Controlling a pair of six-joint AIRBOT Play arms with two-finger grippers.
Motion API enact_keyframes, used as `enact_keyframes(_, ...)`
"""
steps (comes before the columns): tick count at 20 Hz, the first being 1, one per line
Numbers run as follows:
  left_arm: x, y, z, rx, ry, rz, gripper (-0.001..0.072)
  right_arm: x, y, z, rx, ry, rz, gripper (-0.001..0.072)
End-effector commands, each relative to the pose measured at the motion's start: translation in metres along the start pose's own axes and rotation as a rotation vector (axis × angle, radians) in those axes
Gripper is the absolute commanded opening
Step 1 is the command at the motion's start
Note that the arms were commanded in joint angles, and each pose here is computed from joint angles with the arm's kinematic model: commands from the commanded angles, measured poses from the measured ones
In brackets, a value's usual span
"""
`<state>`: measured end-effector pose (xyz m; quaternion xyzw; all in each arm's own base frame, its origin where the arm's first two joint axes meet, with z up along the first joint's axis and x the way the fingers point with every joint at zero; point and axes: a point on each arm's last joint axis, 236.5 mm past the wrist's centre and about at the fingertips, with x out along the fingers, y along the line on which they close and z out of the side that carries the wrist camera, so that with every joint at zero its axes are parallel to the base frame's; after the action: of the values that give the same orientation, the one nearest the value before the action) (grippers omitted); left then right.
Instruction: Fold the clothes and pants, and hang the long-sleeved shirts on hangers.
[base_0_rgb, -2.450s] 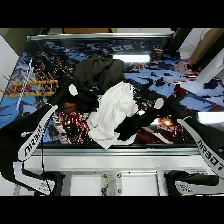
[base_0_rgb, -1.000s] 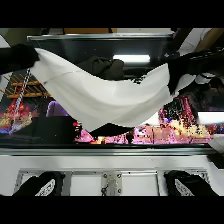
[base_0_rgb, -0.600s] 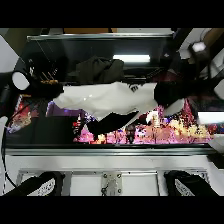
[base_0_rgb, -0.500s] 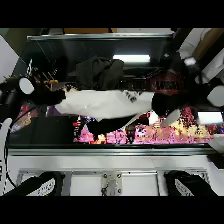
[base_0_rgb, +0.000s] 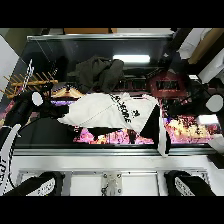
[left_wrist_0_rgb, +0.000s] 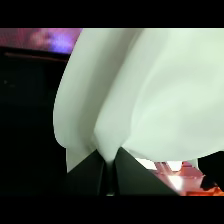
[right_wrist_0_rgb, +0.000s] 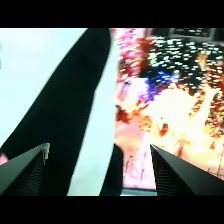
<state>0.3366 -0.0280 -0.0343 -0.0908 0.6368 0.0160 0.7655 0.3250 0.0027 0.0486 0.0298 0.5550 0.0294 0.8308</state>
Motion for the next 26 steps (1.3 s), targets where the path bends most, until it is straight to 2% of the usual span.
enact_keyframes(1,0.001,0.0,-0.002,-0.001,0.006,-0.002,0.0014,0.048,-0.039,0.023,0.165,-0.002,0.06,0.0703)
enact_keyframes(5,0.001,-0.002,-0.002,-0.005,0.006,-0.009,0.0013,0.117,-0.042,0.054,0.231,0.048,0.192,0.0704)
enact_keyframes(9,0.002,-0.002,-0.001,-0.004,0.002,-0.009,0.0013,0.17,-0.009,0.068,0.243,0.12,0.301,0.0704)
enact_keyframes(14,0.001,-0.003,0.009,-0.005,-0.042,-0.016,0.0013,0.198,0.029,0.058,0.154,0.172,0.328,0.0696)
enact_keyframes(15,0.001,-0.004,0.013,-0.005,-0.056,-0.018,0.0013,0.199,0.031,0.06,0.139,0.16,0.327,0.0522)
enact_keyframes(16,0.001,-0.004,0.016,-0.005,-0.069,-0.02,0.0013,0.198,0.032,0.064,0.116,0.145,0.326,0.0184)
enact_keyframes(17,-0.002,-0.006,0.022,-0.002,-0.088,-0.023,0.0013,0.193,0.03,0.068,0.11,0.126,0.319,0.0023)
enact_keyframes(20,-0.029,-0.029,0.072,0.033,-0.188,-0.05,0.0013,0.133,-0.004,0.102,0.012,-0.013,0.194,0.0018)
enact_keyframes(23,-0.07,-0.087,0.145,0.124,-0.343,-0.111,0.0013,0.018,-0.023,0.114,-0.089,-0.155,0.071,0.0018)
enact_keyframes(26,-0.109,-0.158,0.212,0.209,-0.507,-0.189,0.0013,-0.081,0.02,0.076,-0.141,-0.197,0.132,0.0017)
